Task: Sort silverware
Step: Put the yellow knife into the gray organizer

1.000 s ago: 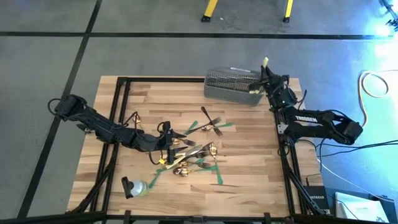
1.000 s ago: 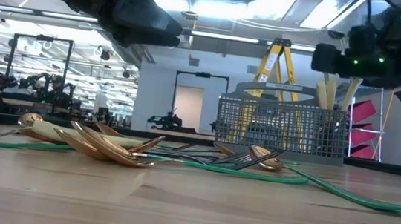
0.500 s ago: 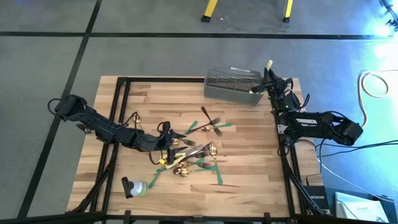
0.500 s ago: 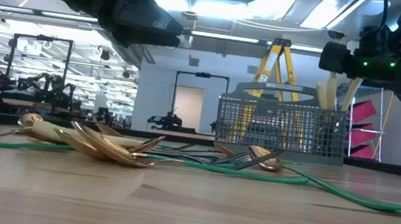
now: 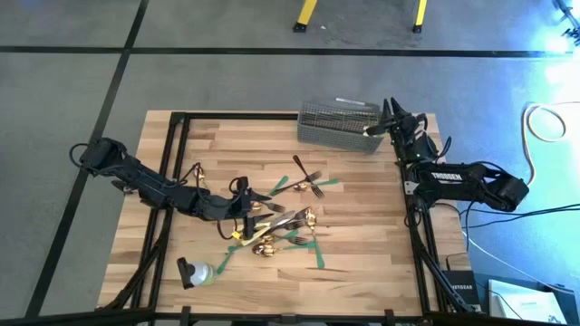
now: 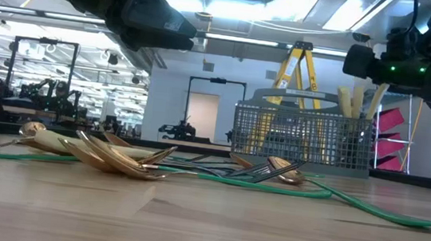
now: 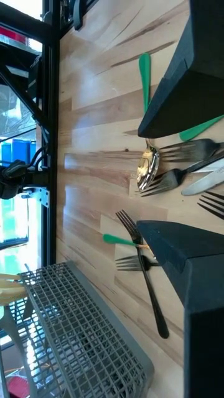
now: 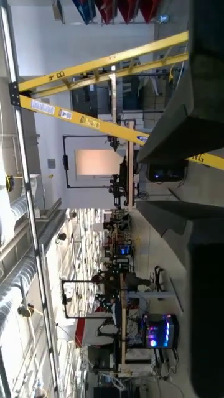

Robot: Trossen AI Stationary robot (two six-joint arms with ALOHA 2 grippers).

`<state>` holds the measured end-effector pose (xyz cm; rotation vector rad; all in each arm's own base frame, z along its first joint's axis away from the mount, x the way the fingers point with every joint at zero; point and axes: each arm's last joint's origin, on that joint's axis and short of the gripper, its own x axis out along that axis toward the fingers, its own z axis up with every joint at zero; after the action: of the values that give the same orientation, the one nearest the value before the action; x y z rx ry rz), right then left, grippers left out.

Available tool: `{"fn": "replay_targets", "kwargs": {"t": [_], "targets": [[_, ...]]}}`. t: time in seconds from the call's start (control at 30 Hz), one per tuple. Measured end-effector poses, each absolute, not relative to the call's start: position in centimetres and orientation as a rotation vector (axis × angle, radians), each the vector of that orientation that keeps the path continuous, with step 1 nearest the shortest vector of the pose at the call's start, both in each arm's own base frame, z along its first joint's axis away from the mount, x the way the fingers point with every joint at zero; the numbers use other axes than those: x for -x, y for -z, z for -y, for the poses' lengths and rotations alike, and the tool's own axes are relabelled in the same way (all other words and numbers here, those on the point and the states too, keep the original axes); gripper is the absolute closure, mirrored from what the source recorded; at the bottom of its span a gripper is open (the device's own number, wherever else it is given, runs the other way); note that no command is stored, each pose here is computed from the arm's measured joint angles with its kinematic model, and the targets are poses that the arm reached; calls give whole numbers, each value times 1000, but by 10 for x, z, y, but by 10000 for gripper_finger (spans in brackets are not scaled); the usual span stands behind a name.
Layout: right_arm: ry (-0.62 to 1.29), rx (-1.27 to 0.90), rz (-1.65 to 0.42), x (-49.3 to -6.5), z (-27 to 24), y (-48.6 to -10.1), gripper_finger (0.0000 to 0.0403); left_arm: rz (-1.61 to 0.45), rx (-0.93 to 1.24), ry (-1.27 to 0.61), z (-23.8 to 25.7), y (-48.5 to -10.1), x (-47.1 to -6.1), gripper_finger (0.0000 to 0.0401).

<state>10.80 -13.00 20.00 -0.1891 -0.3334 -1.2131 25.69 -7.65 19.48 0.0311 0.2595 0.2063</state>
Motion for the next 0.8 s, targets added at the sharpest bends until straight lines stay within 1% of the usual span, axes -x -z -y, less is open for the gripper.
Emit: {"fn": "replay_targets", "kwargs": {"t": [0.1, 0.17, 0.27, 0.4, 0.53, 0.63, 0.73, 0.8], "targets": [[1170, 163, 366, -109, 129, -201, 314, -260, -31, -206, 77, -195, -257, 188], [1102, 175, 386, -110, 128, -203, 314, -260, -30, -202, 77, -195, -257, 188], [971, 258, 424, -115, 127, -216, 314, -269, -26, -158, 78, -194, -257, 188], [876, 308, 453, -119, 128, -228, 314, -313, -17, -75, 80, -190, -256, 188], [733, 383, 479, -126, 128, -242, 314, -383, 27, -5, 82, -184, -254, 188], [571, 403, 460, -133, 129, -250, 314, -450, 64, 10, 85, -179, -250, 188], [422, 369, 407, -142, 130, -254, 313, -513, 76, 14, 90, -173, -245, 188], [361, 343, 353, -151, 129, -254, 313, -566, 78, 22, 94, -169, -241, 188]]}}
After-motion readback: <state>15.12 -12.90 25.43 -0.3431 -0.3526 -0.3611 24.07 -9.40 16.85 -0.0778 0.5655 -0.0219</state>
